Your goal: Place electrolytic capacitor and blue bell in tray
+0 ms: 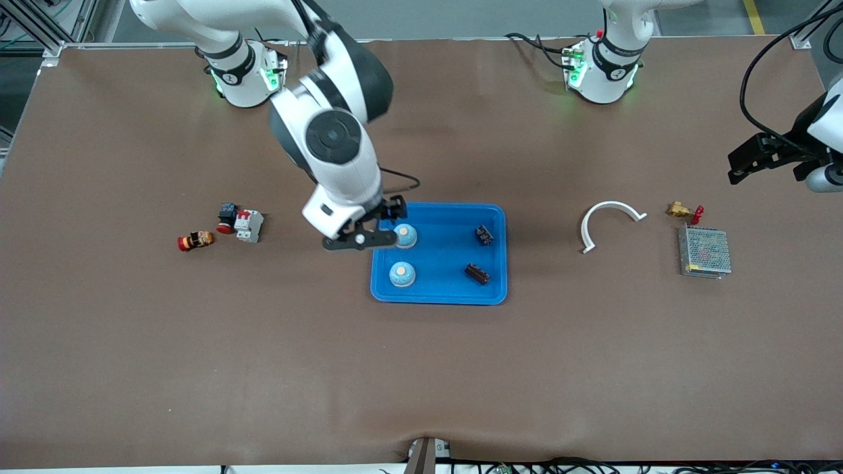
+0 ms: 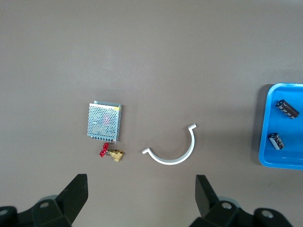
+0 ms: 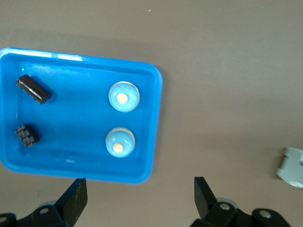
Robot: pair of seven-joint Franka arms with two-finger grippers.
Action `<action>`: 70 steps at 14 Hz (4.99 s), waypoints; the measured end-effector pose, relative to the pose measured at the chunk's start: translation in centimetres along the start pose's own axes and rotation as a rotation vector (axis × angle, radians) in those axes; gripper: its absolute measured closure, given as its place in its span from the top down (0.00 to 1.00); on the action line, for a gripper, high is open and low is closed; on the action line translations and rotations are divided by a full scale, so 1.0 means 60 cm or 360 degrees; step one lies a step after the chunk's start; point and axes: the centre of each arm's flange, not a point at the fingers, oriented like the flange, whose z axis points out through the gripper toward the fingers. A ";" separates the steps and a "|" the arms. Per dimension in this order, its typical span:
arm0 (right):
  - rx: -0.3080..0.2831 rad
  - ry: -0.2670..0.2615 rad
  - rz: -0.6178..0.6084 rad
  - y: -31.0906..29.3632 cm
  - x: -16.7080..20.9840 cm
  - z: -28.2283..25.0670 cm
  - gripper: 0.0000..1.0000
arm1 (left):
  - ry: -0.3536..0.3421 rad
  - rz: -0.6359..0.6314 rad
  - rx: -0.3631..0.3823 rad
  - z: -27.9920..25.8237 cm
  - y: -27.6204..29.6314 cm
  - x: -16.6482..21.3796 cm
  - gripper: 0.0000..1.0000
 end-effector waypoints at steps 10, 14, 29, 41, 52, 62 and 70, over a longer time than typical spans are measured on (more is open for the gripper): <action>0.0004 -0.0041 -0.0131 0.244 -0.107 -0.187 1.00 | 0.0000 0.0001 0.0000 0.001 0.000 0.001 1.00; 0.0025 -0.0038 -0.0151 0.376 -0.137 -0.205 1.00 | 0.0008 0.0000 -0.0001 -0.003 0.000 0.001 1.00; 0.0069 -0.0036 -0.0027 0.649 -0.139 -0.201 1.00 | 0.0012 0.0003 -0.0002 -0.005 0.002 0.002 1.00; 0.0052 0.0041 -0.0005 0.663 -0.145 -0.253 1.00 | 0.0012 0.0005 -0.0002 -0.005 0.003 0.002 1.00; 0.0049 0.0052 -0.0005 0.663 -0.146 -0.261 1.00 | 0.0012 0.0005 -0.0002 -0.004 0.003 0.002 1.00; 0.0048 0.0052 -0.0006 0.663 -0.146 -0.261 1.00 | 0.0018 0.0005 -0.0002 -0.005 0.003 0.003 1.00; 0.0048 0.0052 -0.0007 0.662 -0.146 -0.261 1.00 | 0.0018 0.0014 -0.0003 -0.005 0.009 0.003 1.00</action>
